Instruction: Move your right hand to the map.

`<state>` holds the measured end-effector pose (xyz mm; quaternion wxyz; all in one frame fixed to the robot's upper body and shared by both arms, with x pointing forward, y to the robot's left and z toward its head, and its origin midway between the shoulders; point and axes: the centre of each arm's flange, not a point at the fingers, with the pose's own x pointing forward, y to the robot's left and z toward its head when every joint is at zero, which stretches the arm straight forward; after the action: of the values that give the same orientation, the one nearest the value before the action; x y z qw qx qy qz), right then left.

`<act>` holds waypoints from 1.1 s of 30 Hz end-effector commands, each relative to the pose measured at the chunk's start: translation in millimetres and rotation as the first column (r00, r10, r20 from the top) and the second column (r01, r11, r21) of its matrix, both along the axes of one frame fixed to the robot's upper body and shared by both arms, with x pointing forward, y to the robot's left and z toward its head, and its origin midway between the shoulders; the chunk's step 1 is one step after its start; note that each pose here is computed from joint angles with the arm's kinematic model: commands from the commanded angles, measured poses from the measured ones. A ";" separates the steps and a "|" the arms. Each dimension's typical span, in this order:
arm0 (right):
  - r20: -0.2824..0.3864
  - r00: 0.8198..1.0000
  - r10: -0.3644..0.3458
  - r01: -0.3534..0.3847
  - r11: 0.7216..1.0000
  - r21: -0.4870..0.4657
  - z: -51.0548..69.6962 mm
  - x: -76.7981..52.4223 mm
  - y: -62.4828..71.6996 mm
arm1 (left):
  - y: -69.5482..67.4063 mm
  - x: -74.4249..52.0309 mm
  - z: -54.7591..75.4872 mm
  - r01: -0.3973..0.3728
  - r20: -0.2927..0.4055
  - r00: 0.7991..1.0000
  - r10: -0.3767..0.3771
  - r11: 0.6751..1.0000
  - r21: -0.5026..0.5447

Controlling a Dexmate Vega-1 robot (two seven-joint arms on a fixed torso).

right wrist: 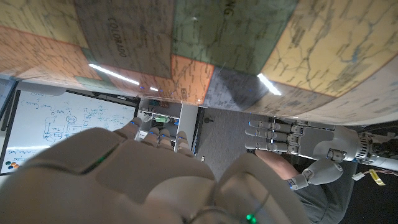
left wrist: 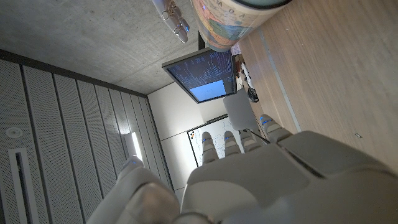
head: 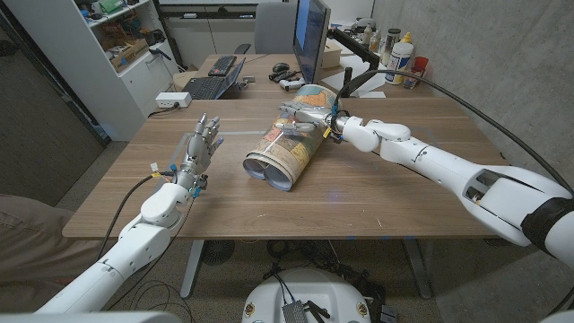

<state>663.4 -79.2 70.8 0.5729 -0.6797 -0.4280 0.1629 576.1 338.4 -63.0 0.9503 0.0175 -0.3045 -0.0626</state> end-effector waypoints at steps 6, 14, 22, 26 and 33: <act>-0.015 1.000 0.007 -0.007 1.000 -0.018 -4.7 4.3 8.0 | 1.1 -2.8 -4.5 -0.003 -0.004 1.000 0.003 1.000 -0.013; -0.022 1.000 0.006 -0.007 1.000 -0.028 -7.6 5.9 11.4 | 1.3 -2.6 -6.1 -0.002 -0.006 1.000 0.002 1.000 -0.018; -0.030 1.000 0.003 -0.004 0.999 -0.036 -11.1 7.8 12.8 | 0.2 -4.0 -9.1 -0.002 -0.011 1.000 0.001 1.000 -0.021; -0.029 1.000 0.004 -0.005 0.999 -0.035 -11.5 7.5 13.2 | -0.6 -4.0 -11.5 -0.001 -0.016 1.000 0.001 1.000 -0.028; -0.032 0.999 0.002 -0.003 0.999 -0.038 -13.5 8.1 13.3 | -1.2 -4.5 -13.7 0.000 -0.019 1.000 0.000 1.000 -0.029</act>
<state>670.4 -67.3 60.6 0.5675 -0.6855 -0.4192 0.1798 572.6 338.4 -72.6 0.9523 0.0061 -0.2993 -0.0589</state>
